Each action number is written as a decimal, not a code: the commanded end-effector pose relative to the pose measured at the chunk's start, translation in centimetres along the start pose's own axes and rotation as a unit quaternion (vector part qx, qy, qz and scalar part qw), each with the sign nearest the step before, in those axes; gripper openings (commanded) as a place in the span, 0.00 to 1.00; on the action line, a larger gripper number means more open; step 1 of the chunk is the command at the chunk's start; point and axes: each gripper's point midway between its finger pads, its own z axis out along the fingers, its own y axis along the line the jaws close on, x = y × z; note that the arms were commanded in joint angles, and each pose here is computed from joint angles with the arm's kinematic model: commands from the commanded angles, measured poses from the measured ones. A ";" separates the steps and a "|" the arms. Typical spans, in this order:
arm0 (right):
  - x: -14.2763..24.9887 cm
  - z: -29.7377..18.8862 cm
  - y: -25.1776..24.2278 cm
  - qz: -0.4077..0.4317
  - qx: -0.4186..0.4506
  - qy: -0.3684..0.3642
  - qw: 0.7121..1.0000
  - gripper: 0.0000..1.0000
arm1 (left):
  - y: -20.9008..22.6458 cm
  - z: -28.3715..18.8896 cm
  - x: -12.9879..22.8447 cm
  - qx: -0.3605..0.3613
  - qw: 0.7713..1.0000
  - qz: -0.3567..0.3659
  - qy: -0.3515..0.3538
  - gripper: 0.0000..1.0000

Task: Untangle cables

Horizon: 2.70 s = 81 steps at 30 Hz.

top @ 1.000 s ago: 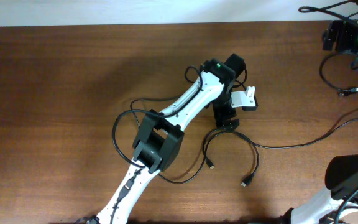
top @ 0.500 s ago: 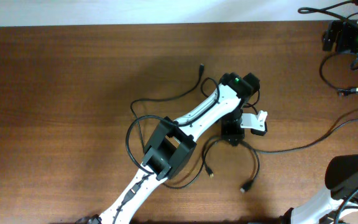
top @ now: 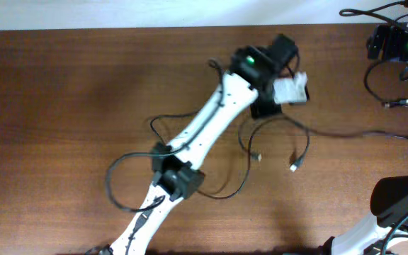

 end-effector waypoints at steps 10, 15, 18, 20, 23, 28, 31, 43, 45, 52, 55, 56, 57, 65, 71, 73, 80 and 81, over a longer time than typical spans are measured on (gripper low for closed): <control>-0.6 -1.3 -0.1 -0.005 0.007 -0.014 1.000 0.99 | 14.5 -18.9 18.4 -0.265 0.898 -0.350 0.030 0.00; -0.6 -1.2 -0.1 -0.004 0.006 -0.014 1.000 0.99 | 12.8 -32.2 13.2 -0.350 0.836 -0.379 -0.185 0.00; -0.5 -1.1 0.1 -0.005 0.003 -0.012 1.000 0.99 | 9.3 -41.3 12.1 -0.403 0.787 -0.368 -0.288 0.00; -0.4 -0.9 1.2 -0.005 -0.029 -0.013 0.999 0.99 | 7.1 -44.5 12.4 -0.420 0.772 -0.360 -0.315 0.00; -0.5 -0.9 2.4 -0.007 -0.057 -0.015 0.998 0.99 | 5.4 -48.0 14.4 -0.463 0.723 -0.392 -0.329 0.00; -0.5 -0.9 2.4 -0.007 -0.057 -0.014 0.998 0.99 | 6.2 -46.0 12.8 -0.421 0.743 -0.393 -0.342 0.00; -0.5 -0.9 2.4 -0.008 -0.057 -0.014 0.998 0.99 | 9.1 -40.9 8.1 -0.314 0.788 -0.373 -0.377 0.00; -0.2 -0.8 2.1 -0.006 -0.050 -0.009 0.999 0.99 | 6.1 -35.9 -7.1 -0.162 0.818 -0.257 -0.488 0.00; -0.2 -0.8 2.1 -0.006 -0.050 -0.009 0.999 0.99 | 6.4 -32.3 -7.9 -0.142 0.834 -0.266 -0.461 0.00; -0.2 -0.7 0.9 -0.007 -0.014 -0.006 1.000 0.99 | 9.3 -21.3 -8.1 -0.105 0.868 -0.304 -0.378 0.00; -0.4 -0.7 0.8 -0.007 -0.013 -0.011 1.000 0.99 | 9.0 -18.0 -8.1 -0.088 0.880 -0.312 -0.348 0.00; -0.5 -0.7 0.8 -0.008 -0.013 -0.012 1.000 0.99 | 8.7 -16.9 -8.4 -0.079 0.884 -0.312 -0.339 0.00; -0.5 -0.7 0.8 -0.008 -0.013 -0.012 1.000 0.99 | 8.1 -16.0 -8.9 -0.071 0.888 -0.308 -0.335 0.00; -0.9 -0.8 -0.6 -0.005 0.016 -0.021 1.000 0.99 | 2.8 -8.8 -13.3 -0.028 0.914 -0.275 -0.297 0.00; -1.8 -3.9 -6.7 0.053 0.068 -0.057 0.995 0.99 | 5.4 -8.3 -11.5 -0.059 0.909 -0.297 -0.285 0.00; -1.4 -4.9 -8.7 0.081 0.062 -0.067 0.993 0.99 | 5.5 -8.3 -11.4 -0.059 0.909 -0.298 -0.285 0.00; -1.2 -5.1 -8.8 0.091 0.033 -0.069 0.993 0.99 | 5.5 -7.4 -11.4 -0.057 0.911 -0.299 -0.279 0.99; -1.2 -5.1 -8.6 0.090 0.030 -0.069 0.993 0.99 | 5.6 -7.6 -11.5 -0.058 0.910 -0.298 -0.282 0.99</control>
